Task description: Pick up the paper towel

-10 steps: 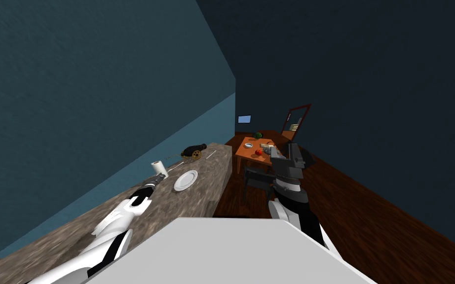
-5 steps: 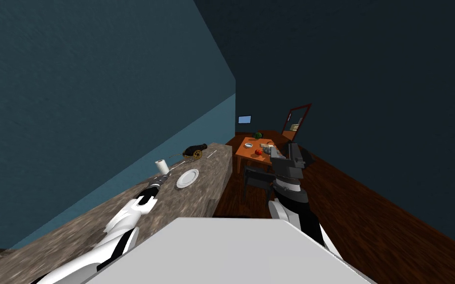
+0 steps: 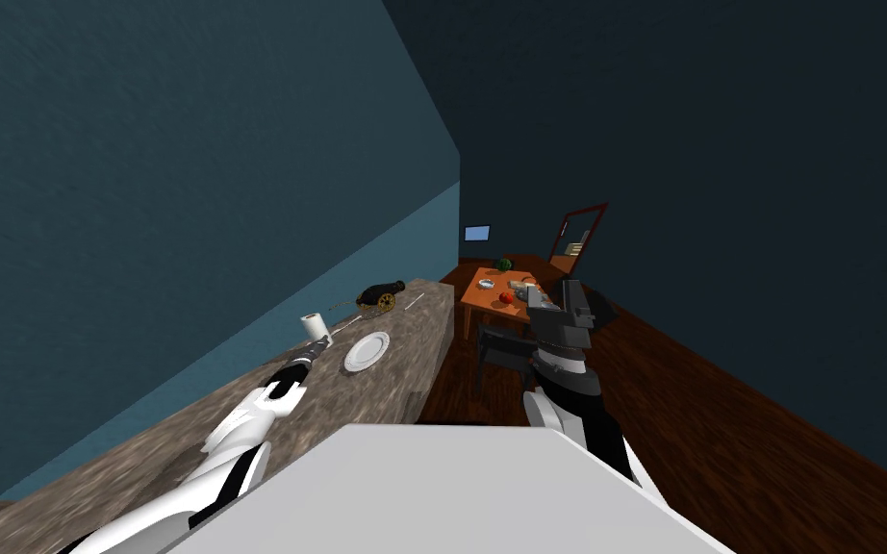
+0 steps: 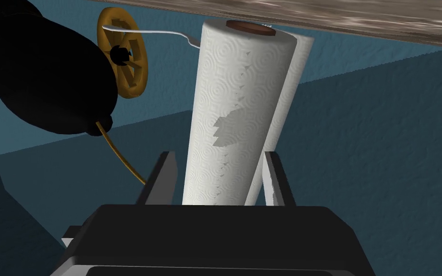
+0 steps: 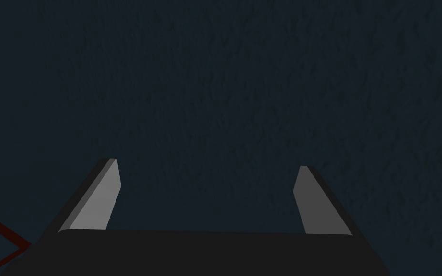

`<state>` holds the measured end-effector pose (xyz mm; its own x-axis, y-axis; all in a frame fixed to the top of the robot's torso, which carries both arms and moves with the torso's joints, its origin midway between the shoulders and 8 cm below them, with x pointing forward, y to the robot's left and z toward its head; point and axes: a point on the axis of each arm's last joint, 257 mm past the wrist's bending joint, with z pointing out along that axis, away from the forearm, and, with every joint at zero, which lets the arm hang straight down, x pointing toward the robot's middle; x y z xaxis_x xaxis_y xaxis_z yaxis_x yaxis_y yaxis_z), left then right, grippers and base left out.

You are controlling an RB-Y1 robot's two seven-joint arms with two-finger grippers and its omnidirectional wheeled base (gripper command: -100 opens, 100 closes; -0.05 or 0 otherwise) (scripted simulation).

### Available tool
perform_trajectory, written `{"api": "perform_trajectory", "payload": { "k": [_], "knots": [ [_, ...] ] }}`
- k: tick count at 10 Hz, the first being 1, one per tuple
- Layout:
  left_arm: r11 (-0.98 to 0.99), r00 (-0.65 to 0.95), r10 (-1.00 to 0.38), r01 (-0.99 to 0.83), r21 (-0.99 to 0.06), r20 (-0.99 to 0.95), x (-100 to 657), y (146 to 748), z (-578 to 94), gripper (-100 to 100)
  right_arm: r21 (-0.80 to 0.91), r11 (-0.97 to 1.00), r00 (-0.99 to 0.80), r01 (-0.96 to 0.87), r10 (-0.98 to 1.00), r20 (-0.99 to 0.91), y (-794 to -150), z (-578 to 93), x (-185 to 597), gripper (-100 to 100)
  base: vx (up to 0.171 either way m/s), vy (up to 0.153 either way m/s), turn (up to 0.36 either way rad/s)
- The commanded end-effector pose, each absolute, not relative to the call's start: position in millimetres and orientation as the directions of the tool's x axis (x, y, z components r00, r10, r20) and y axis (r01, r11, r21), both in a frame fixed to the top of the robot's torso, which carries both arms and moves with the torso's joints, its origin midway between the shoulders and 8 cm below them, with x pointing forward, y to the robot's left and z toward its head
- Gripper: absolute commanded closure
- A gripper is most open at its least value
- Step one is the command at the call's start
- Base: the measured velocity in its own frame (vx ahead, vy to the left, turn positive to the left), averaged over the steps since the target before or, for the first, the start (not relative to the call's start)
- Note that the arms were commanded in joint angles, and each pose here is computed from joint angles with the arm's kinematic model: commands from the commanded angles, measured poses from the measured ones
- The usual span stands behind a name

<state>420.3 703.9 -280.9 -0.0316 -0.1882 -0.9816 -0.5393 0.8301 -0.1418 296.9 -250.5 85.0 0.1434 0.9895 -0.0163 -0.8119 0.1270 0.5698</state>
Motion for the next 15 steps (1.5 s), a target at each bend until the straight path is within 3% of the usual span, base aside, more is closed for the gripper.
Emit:
{"api": "perform_trajectory", "payload": {
  "k": [1,4,6,11,15],
  "knots": [
    [0.830,-0.032,-0.188,-0.539,-0.142,-0.982,420,704,-281,100,0.570,0.127,0.143,-0.812,0.990,-0.016,-250,85,297,0,0.000,0.000,0.000],
    [0.830,-0.032,-0.188,-0.539,-0.142,-0.982,420,704,-281,100,0.570,0.127,0.143,-0.812,0.990,-0.016,-250,85,297,0,0.000,0.000,0.000],
    [0.823,-0.011,-0.185,-0.547,-0.149,-0.983,422,712,-268,-100,0.570,0.127,0.143,-0.812,0.990,-0.016,-250,85,297,0,-0.042,-0.039,0.026],
    [0.793,-0.066,-0.172,-0.601,-0.099,-0.983,408,742,-264,-100,0.570,0.127,0.143,-0.812,0.990,-0.016,-250,85,297,0,-0.041,-0.101,-0.028],
    [0.780,-0.101,-0.150,-0.623,-0.055,-0.983,401,757,-258,-100,0.570,0.127,0.143,-0.812,0.990,-0.017,-250,85,297,0,0.083,0.050,-0.062]
  ]
}}
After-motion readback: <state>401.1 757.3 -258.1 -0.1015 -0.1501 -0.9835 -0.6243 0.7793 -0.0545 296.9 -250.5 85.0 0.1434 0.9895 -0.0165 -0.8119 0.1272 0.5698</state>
